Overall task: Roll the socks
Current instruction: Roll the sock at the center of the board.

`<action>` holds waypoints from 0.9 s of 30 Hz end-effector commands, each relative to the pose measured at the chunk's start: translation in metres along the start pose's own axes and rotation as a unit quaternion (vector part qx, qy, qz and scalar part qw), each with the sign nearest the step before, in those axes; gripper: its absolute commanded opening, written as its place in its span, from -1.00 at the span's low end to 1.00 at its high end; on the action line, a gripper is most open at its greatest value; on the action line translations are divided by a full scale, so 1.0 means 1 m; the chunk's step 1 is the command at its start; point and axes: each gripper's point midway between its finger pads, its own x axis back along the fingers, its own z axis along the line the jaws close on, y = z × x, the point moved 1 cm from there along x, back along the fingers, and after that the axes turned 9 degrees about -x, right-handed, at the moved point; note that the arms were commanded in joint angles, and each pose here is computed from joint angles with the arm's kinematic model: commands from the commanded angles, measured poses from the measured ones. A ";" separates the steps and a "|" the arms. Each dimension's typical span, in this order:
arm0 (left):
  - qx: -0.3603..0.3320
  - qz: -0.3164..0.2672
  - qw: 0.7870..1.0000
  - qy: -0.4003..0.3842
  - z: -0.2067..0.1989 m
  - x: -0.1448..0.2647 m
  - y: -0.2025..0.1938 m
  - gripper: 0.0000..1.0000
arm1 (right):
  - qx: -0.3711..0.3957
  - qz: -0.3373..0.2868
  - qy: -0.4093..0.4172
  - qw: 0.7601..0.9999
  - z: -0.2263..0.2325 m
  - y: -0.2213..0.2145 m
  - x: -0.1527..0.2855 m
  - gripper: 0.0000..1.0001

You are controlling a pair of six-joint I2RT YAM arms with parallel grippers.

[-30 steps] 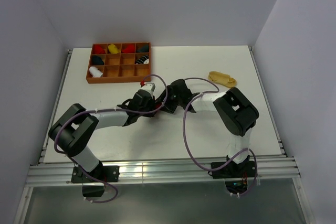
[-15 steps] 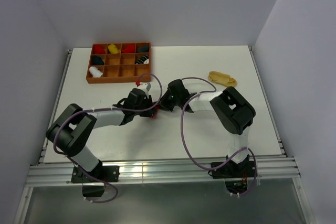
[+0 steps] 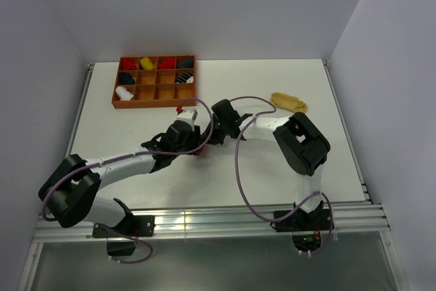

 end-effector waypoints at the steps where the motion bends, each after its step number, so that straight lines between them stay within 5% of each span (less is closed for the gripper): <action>1: -0.060 -0.043 0.996 0.056 -0.002 0.009 0.025 -0.01 | 0.014 -0.001 -0.048 0.999 -0.013 0.002 0.000 -1.00; 20: -0.211 0.038 0.966 0.143 -0.015 -0.019 -0.040 -0.04 | 0.019 0.026 -0.054 0.998 -0.010 -0.006 -0.001 -1.00; 27: -0.216 -0.008 0.962 0.170 -0.025 -0.005 -0.016 -0.01 | 0.020 0.030 -0.053 0.998 -0.011 -0.007 -0.001 -1.00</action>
